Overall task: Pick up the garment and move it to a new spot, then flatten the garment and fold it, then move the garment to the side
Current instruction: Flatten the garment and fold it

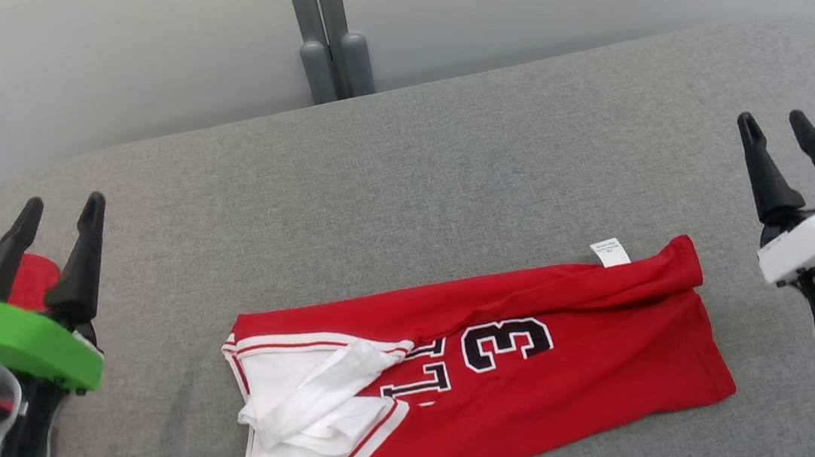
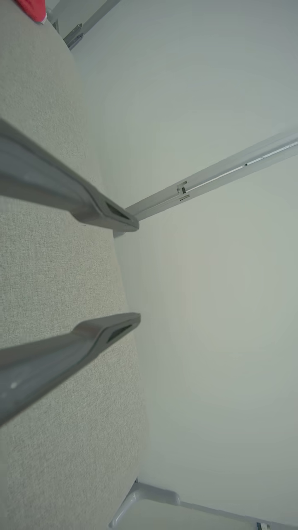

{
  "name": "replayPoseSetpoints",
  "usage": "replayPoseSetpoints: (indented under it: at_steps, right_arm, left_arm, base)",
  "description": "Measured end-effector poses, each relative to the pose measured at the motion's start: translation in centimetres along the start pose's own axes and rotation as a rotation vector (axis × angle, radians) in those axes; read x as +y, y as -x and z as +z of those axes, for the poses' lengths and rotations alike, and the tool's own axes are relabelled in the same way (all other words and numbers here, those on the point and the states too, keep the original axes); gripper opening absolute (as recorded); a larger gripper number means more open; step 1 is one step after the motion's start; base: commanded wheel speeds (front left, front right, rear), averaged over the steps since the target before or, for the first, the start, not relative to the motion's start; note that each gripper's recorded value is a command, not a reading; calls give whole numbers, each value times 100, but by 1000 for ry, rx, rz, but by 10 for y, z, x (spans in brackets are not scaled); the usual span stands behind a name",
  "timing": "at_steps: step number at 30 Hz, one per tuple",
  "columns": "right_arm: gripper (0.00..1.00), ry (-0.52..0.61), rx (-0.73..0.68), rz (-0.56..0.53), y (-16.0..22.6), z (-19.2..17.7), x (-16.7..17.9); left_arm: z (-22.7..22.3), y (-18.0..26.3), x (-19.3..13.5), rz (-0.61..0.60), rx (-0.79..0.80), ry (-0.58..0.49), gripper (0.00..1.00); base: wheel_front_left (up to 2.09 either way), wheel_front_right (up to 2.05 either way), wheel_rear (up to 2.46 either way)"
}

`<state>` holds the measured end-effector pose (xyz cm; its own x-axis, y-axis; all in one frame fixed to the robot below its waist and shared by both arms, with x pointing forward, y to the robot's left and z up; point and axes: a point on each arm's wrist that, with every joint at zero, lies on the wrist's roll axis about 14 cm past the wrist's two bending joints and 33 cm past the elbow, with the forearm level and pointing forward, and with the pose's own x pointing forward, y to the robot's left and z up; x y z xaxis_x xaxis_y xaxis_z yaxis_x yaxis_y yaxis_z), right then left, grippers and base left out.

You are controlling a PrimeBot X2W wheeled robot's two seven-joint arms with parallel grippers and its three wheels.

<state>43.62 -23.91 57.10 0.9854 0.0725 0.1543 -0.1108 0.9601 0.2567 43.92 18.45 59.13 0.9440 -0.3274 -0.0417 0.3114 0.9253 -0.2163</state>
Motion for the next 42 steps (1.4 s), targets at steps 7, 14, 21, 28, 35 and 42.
replayPoseSetpoints:
  at_steps: [7, 14, 21, 28, 35, 42]
  right_arm:
    - [100, -27, -48, -62, 32, -4, 1]
    - [100, -89, -23, -155, 61, -26, -6]
    - [100, -105, 49, -166, 68, -48, -2]
    - [100, -109, 98, -161, 65, -62, 1]
    - [100, -156, 256, -188, 61, -96, -2]
    - [100, -199, 402, -226, 51, -130, -11]
  left_arm:
    - [-2, 30, 12, 155, -141, 59, 100]
    - [-8, 57, 14, 270, -296, 119, 100]
    - [-39, 64, 2, 267, -274, 68, 100]
    - [-55, 66, 3, 276, -256, 74, 100]
    - [-62, 65, 4, 267, -246, 70, 100]
    - [-67, 59, 3, 252, -236, 65, 100]
  base:
    - [0, 0, 0]
    - [0, 0, 0]
    - [0, 0, 0]
    - [0, 0, 0]
    - [0, 0, 0]
    - [0, 0, 0]
